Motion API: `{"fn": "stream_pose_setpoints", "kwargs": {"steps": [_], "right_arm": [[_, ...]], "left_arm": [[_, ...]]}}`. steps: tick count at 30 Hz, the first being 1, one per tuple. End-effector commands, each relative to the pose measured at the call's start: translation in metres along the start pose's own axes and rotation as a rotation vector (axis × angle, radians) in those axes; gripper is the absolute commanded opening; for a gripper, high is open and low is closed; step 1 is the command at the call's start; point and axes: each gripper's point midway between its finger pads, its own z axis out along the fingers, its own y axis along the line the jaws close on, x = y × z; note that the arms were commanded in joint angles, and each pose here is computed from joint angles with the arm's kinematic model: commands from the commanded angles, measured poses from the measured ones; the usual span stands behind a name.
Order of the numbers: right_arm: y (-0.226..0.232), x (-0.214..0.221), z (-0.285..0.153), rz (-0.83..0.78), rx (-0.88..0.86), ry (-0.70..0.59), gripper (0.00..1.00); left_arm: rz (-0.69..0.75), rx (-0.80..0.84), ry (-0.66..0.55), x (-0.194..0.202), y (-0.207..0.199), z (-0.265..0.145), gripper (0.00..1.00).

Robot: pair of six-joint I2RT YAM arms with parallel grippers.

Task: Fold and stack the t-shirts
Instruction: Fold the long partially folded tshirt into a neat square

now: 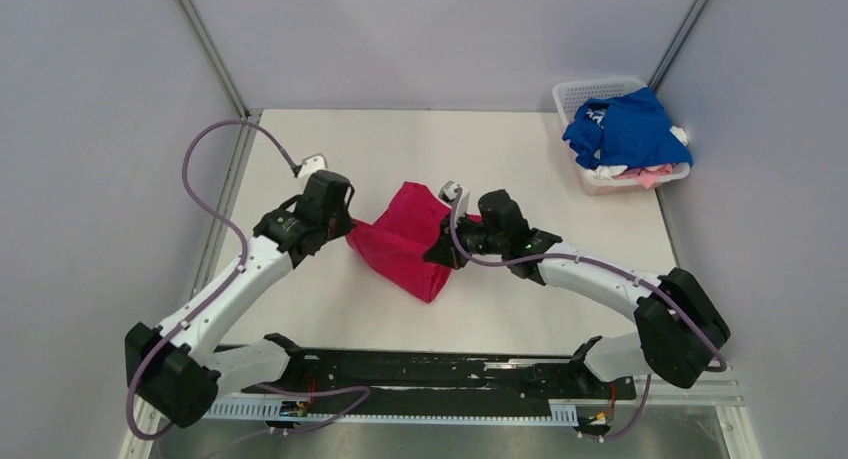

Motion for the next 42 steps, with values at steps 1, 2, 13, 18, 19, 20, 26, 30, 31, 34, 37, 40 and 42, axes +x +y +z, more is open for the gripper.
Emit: {"fn": "stream_pose_setpoints", "kwargs": {"steps": [1,2,13,18,19,20,26,30,31,34,37,40,42], "right_arm": [[-0.018,-0.038,-0.028,0.012,0.029,-0.139,0.00],[-0.026,-0.043,-0.033,0.018,0.055,-0.158,0.00],[-0.107,-0.062,-0.067,0.144,0.218,-0.235,0.00],[-0.137,-0.063,-0.069,0.182,0.247,-0.239,0.00],[-0.144,-0.062,-0.068,0.192,0.255,-0.237,0.00],[-0.150,-0.062,-0.068,0.198,0.264,-0.238,0.00],[-0.190,-0.060,-0.062,0.250,0.312,-0.232,0.00],[-0.221,-0.056,-0.057,0.285,0.389,-0.222,0.06],[-0.230,-0.055,-0.057,0.292,0.424,-0.216,0.13],[-0.250,-0.064,-0.067,0.299,0.543,-0.226,0.57],[-0.252,-0.080,-0.082,0.298,0.615,-0.264,0.91],[-0.235,-0.087,-0.090,0.331,0.606,-0.285,1.00],[-0.209,-0.089,-0.087,0.339,0.519,-0.289,1.00]], "left_arm": [[-0.027,0.091,-0.086,-0.053,-0.049,0.022,0.00],[-0.033,0.104,-0.095,-0.059,-0.055,0.026,0.00],[0.007,0.125,-0.060,-0.084,-0.104,0.091,0.00],[0.019,0.106,-0.034,-0.086,-0.113,0.119,0.00],[0.024,0.092,-0.013,-0.080,-0.112,0.129,0.00],[0.025,0.082,0.000,-0.078,-0.114,0.139,0.00],[0.013,0.028,0.049,-0.065,-0.115,0.180,0.00],[-0.001,0.003,0.066,-0.064,-0.118,0.202,0.04],[0.002,-0.004,0.076,-0.063,-0.117,0.204,0.15],[0.010,0.041,0.071,-0.075,-0.134,0.204,0.61],[0.019,0.114,0.052,-0.089,-0.150,0.194,0.98],[0.026,0.225,0.068,-0.093,-0.167,0.174,1.00],[0.039,0.318,0.110,-0.084,-0.178,0.161,1.00]]}}
